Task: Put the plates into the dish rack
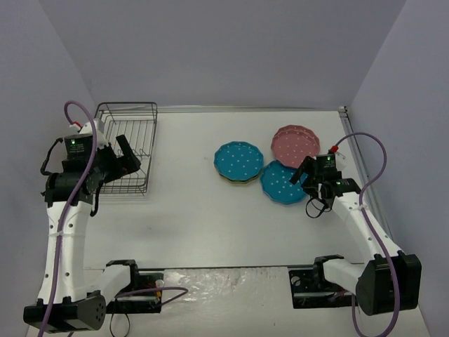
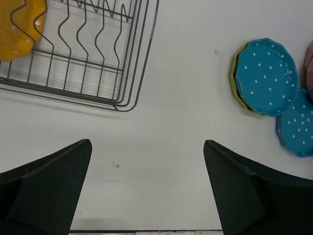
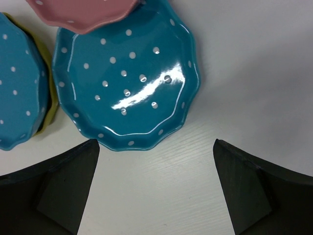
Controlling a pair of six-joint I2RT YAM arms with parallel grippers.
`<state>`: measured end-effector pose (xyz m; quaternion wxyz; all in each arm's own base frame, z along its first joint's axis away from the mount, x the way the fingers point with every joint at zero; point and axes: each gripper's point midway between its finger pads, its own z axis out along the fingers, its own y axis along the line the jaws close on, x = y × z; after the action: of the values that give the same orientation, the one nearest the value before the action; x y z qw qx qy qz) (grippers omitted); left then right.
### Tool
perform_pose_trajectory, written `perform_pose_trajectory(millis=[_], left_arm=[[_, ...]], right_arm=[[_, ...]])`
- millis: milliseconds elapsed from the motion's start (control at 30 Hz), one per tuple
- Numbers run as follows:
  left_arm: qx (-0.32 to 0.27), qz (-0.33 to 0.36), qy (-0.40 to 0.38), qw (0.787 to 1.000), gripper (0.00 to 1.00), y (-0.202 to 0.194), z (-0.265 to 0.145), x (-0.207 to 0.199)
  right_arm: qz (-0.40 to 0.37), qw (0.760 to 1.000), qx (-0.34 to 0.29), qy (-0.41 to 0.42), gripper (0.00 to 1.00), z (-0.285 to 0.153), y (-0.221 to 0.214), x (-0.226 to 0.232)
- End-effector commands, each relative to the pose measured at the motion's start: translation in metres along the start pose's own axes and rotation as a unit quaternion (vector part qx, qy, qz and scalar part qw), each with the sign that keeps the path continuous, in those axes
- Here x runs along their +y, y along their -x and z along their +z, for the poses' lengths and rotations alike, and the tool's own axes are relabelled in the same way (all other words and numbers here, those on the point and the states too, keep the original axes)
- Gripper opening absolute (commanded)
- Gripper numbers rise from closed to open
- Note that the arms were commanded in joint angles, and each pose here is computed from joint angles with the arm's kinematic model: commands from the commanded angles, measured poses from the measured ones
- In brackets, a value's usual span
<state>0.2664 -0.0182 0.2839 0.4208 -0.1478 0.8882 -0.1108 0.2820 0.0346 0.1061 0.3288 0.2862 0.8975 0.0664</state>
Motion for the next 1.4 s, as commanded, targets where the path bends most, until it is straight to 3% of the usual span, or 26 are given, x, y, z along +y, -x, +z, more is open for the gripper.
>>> perform_pose_trajectory(millis=[0, 267, 533, 833, 1367], left_arm=[[-0.001, 0.019, -0.031, 0.999, 0.97, 0.003, -0.004, -0.017], [0.011, 0.015, -0.071, 0.997, 0.97, -0.02, 0.006, -0.034], [0.016, 0.035, -0.088, 0.995, 0.97, -0.027, 0.003, -0.045], [0.021, 0.03, -0.091, 0.995, 0.97, -0.026, 0.002, -0.048], [0.018, 0.038, -0.085, 0.996, 0.97, -0.027, 0.0, -0.044]], right_arm=[[0.044, 0.993, -0.04, 0.1, 0.99, -0.015, 0.03, 0.046], [0.116, 0.974, -0.045, 0.192, 0.97, -0.003, 0.043, 0.089], [0.154, 0.961, -0.038, 0.228, 0.97, 0.024, 0.047, 0.109], [0.236, 0.943, -0.035, 0.233, 0.96, 0.052, 0.041, 0.086], [0.3, 0.916, -0.09, 0.252, 0.94, 0.083, 0.047, 0.067]])
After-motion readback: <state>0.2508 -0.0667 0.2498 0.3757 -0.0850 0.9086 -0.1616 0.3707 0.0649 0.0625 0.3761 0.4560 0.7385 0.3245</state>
